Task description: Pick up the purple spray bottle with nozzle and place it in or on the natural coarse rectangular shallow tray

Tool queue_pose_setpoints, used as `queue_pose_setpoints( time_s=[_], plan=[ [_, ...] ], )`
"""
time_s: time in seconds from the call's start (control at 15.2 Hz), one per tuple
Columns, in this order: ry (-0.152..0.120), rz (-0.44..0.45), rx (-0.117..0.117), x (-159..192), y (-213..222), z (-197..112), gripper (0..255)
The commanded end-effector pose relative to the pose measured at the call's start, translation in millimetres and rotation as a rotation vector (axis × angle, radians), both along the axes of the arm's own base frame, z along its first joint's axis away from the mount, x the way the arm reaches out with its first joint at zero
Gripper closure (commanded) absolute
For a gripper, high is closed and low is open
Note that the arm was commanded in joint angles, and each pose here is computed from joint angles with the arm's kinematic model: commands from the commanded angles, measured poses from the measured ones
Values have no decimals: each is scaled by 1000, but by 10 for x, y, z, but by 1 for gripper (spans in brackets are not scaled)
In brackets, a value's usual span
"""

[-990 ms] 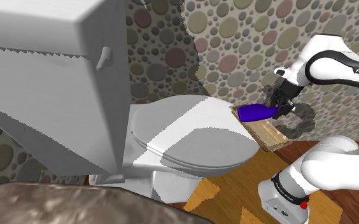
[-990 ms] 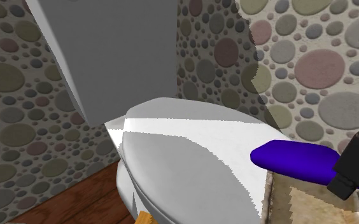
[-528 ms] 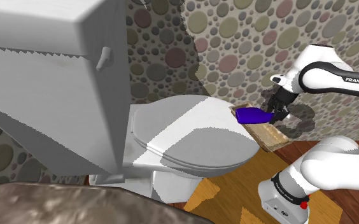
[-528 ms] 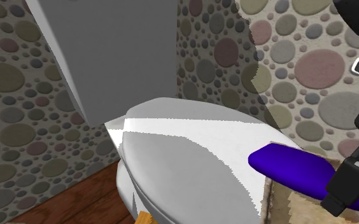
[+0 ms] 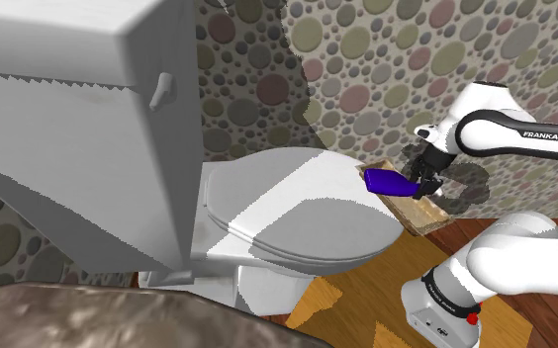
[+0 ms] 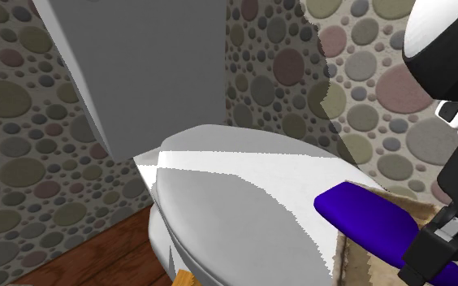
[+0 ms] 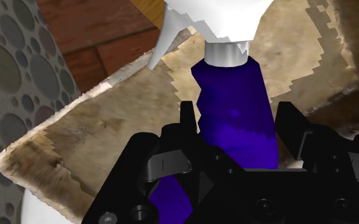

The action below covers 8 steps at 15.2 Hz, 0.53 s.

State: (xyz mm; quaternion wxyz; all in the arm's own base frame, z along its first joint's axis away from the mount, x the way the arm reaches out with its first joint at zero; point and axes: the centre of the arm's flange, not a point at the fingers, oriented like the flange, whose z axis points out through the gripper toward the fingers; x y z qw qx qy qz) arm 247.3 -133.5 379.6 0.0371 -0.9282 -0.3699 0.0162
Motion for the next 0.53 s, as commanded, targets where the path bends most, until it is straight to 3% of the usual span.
queue_pose_setpoints(
  time_s=[0.0, 0.2, 0.26, 0.46],
  plan=[
    [0, 0, 0, -1, 0, -8, 255],
    [0, 0, 0, -1, 0, -8, 255],
    [0, 0, 0, -1, 0, -8, 0],
    [0, 0, 0, -1, 0, -8, 0]
  ],
)
